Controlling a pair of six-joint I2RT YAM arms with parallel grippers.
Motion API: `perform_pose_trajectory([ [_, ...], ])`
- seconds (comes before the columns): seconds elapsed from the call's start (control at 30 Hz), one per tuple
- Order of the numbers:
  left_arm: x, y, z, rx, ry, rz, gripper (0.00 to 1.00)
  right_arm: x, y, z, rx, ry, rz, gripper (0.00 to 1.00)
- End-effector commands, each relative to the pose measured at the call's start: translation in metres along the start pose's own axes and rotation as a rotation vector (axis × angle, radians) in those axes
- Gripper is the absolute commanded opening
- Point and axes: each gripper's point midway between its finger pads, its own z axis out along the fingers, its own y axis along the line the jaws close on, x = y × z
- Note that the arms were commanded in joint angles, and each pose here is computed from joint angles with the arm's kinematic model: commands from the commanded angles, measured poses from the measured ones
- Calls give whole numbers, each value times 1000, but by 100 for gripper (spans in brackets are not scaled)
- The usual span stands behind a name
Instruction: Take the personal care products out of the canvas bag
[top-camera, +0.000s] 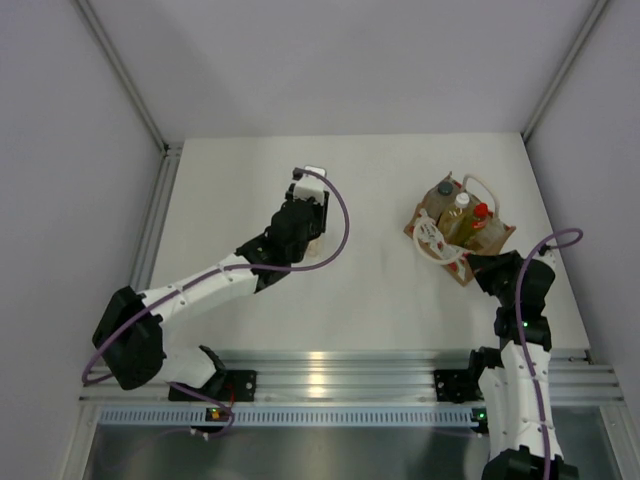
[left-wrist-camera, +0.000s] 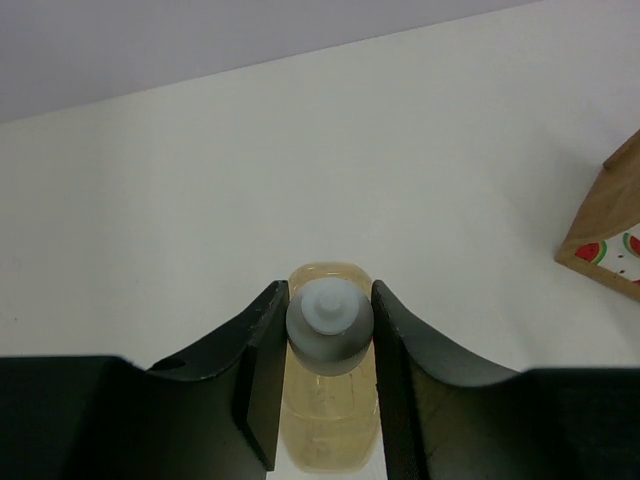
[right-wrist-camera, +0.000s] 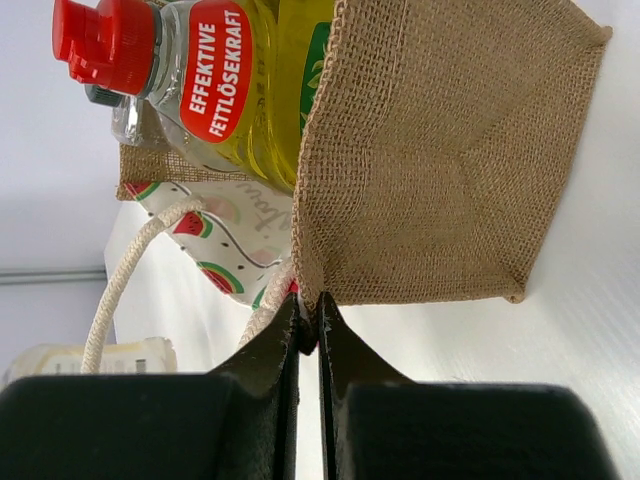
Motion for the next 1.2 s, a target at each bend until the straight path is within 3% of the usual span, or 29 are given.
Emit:
perform_pose_trajectory([
  [0.0, -90, 16, -16, -37, -333, -238, 0, -15, 10, -3, -5, -45, -27, 0],
  [0.17, -50, 22, -18, -49, -303, -272, 0, -15, 11, -4, -10, -43, -23, 0],
  [0.4, -29, 18, -20, -20, -279, -284, 1, -16, 13, -5, -19, -52, -17, 0],
  [0.5, -17, 13, -15, -9, -238, -251, 35, -15, 11, -5, -16, -48, -12, 0],
  [0.53, -15, 12, -14, -8, -231, -248, 51, -15, 12, -5, -18, -48, -14, 0],
  [0.6, -10, 11, -14, -7, -219, -245, 68, -14, 12, -5, -18, -48, -13, 0],
  [0.67, -11, 8, -16, 0, -217, -241, 79, -15, 11, -5, -17, -49, -14, 0],
  [0.83, -34, -8, -19, 51, -215, -241, 87, -14, 10, -4, -13, -47, -15, 0],
  [0.9, -57, -31, -19, 159, -198, -251, 99, -12, 7, -4, -6, -44, -12, 0],
  [0.97, -57, -68, -11, 296, -134, -250, 99, -11, 5, -3, -2, -42, -10, 0],
  [1.0, -83, -80, -11, 332, -137, -258, 99, -10, 4, -3, -1, -43, -7, 0],
  [1.07, -75, -117, 2, 417, -73, -228, 99, -10, 4, -4, -5, -43, -6, 0],
  [1.1, -102, -130, 3, 447, -109, -241, 98, -9, 4, -4, -7, -42, -7, 0],
  [1.17, -84, -160, 14, 497, -47, -201, 99, -10, 6, -5, -15, -47, -8, 0],
])
